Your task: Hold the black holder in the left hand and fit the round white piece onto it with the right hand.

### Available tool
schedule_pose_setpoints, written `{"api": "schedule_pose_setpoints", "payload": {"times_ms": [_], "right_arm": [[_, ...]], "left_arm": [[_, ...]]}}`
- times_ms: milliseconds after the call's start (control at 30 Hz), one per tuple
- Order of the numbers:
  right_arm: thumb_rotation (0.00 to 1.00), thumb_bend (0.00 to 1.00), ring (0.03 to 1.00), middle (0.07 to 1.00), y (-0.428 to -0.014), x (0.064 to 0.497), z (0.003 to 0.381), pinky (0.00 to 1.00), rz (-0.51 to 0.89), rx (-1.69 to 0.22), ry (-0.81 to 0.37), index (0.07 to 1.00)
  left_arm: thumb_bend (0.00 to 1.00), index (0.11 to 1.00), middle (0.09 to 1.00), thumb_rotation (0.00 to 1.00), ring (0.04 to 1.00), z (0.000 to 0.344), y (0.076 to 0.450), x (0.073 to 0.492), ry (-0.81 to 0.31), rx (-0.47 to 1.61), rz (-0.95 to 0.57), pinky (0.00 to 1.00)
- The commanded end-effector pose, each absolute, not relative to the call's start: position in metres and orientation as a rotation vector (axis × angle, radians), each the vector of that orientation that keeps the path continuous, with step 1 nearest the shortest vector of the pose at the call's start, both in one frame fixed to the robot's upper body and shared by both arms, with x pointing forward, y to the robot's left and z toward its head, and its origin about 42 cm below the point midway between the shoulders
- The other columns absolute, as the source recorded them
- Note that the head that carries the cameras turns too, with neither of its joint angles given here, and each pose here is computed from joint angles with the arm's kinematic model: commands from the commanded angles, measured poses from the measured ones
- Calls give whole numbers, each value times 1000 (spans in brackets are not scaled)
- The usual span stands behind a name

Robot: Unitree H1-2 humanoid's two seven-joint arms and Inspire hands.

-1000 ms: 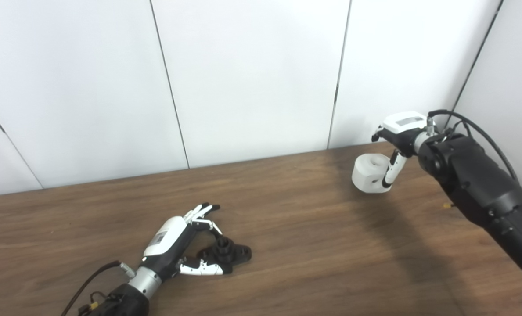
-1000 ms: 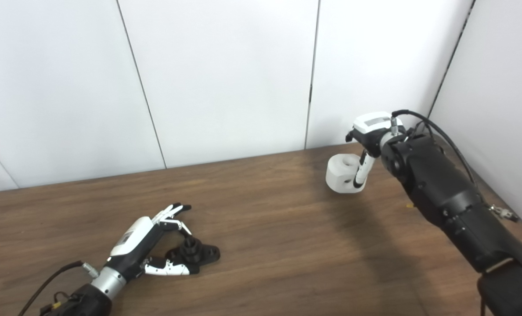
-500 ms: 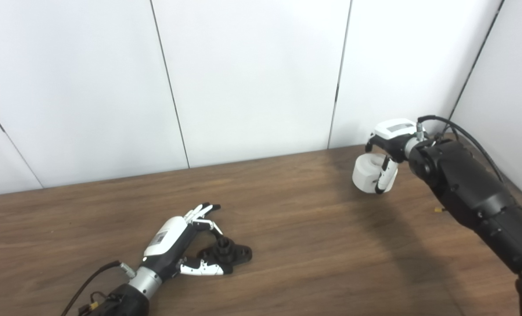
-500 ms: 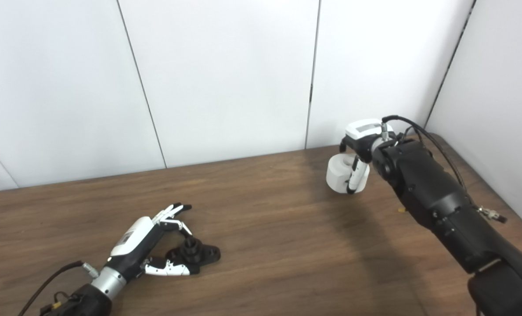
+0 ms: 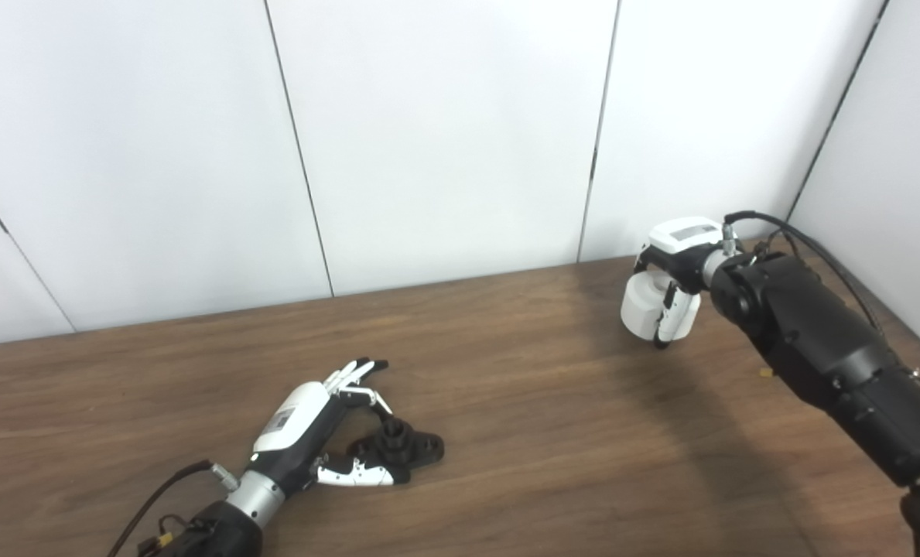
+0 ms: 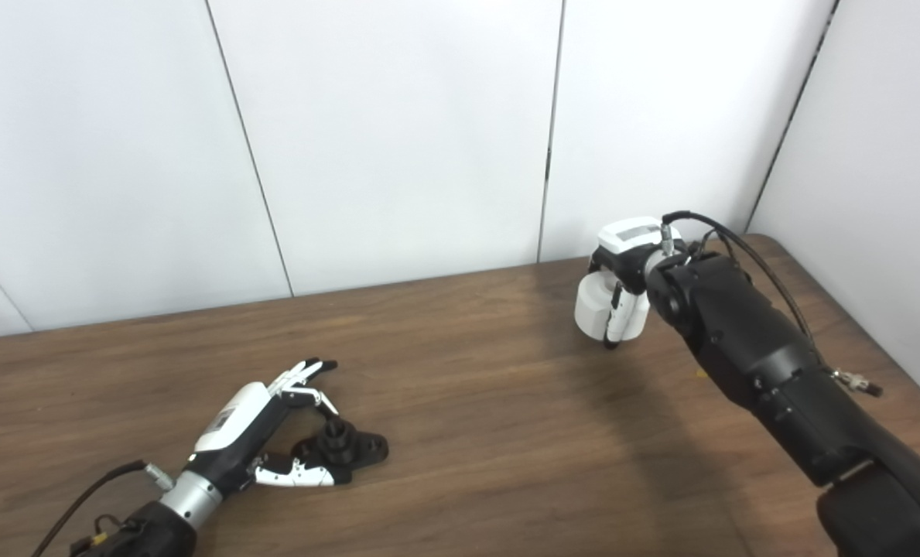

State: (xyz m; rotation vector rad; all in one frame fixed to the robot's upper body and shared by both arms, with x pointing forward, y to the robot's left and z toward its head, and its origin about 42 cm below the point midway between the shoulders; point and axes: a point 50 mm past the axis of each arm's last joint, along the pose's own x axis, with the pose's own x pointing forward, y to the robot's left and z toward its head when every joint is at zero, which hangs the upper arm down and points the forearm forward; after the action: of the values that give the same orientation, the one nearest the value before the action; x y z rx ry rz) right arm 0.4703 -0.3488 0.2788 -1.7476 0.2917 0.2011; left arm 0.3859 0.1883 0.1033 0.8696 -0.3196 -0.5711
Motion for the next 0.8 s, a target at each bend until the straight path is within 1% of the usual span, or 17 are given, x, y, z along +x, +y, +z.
{"api": "schedule_pose_setpoints", "payload": {"times_ms": [0, 167, 500, 767], "right_arm": [[252, 934, 955, 936, -354, 475, 308, 906, 117, -1755, 231, 760], [257, 912, 958, 940, -356, 474, 306, 907, 117, -1768, 241, 767], [262, 908, 952, 933, -361, 473, 305, 896, 101, -1779, 236, 766], [253, 881, 933, 917, -360, 472, 303, 891, 39, -1791, 214, 772]], "left_arm": [[523, 484, 948, 55, 1000, 45, 200, 343, -134, 876, -654, 997], [523, 484, 943, 55, 1000, 45, 200, 343, -138, 877, -653, 987], [523, 484, 946, 55, 1000, 45, 201, 343, -134, 874, -656, 1000], [523, 484, 944, 54, 1000, 45, 201, 343, -135, 879, -657, 973]]}}
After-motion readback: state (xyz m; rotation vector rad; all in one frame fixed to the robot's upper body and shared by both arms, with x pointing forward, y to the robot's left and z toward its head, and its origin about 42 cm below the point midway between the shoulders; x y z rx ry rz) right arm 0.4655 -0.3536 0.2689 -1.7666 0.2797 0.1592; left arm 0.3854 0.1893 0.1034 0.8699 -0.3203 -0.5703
